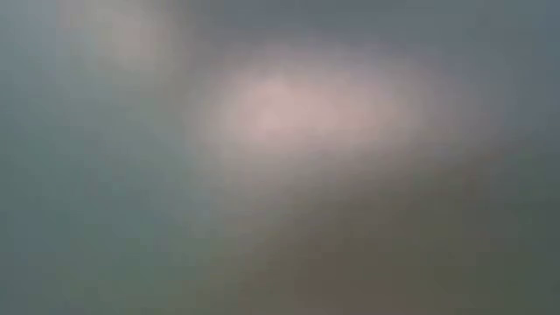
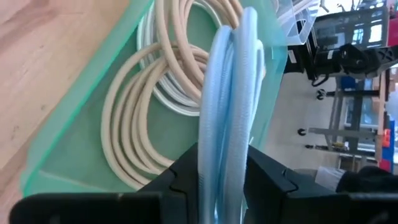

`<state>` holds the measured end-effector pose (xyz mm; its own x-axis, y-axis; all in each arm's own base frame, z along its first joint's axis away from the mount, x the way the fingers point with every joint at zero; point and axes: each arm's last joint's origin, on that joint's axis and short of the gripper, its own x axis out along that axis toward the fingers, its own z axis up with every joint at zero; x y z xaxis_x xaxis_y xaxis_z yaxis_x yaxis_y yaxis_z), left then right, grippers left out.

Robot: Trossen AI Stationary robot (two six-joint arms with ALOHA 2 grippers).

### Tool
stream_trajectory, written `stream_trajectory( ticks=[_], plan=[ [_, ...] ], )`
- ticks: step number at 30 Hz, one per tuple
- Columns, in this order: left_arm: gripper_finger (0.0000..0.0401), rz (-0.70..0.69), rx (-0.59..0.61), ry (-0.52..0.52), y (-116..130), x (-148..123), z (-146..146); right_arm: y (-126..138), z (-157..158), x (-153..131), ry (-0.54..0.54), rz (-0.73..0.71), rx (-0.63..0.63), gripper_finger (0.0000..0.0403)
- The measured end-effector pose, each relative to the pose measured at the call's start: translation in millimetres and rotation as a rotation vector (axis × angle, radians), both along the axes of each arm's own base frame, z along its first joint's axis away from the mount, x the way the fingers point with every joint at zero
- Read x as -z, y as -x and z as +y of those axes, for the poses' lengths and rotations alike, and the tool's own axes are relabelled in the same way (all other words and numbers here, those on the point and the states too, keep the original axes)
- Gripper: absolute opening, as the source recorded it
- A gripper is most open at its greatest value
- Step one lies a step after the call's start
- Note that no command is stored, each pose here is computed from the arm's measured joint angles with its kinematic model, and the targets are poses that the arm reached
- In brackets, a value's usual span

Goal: Pick & Place USB Port
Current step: Put the left blue hdmi cable into the green bin, then put the white charger cable into the white transparent bin

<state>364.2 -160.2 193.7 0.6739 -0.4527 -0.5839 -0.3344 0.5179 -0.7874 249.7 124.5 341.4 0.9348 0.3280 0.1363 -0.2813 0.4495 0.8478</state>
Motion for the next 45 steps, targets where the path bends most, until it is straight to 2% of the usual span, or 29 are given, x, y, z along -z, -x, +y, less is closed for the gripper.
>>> stream_trajectory(
  ticks=[18,25,28,32,40,45],
  plan=[
    [0.0106,0.080,-0.020,-0.134,6.4,9.7,5.1,-1.4,-2.9,0.6,0.000,0.007,0.028,0.0215],
    [0.0106,0.076,-0.007,-0.294,-3.4,-18.8,7.0,-2.0,-3.8,1.4,0.003,0.015,0.032,0.0215],
    [0.0106,0.075,-0.020,-0.290,-9.1,-28.2,13.8,-2.6,-5.0,1.8,-0.006,0.021,0.035,0.0215],
    [0.0106,0.104,0.000,-0.259,-10.0,-27.3,19.0,-3.2,-6.1,2.2,-0.011,0.028,0.039,0.0215],
    [0.0106,0.144,0.029,-0.229,-14.9,-1.6,1.0,-3.1,-5.8,3.0,-0.014,0.038,0.036,0.0215],
    [0.0106,0.100,0.005,-0.259,-13.6,-10.5,1.6,-1.8,-2.8,3.6,-0.011,0.043,0.022,0.0215]
  ],
)
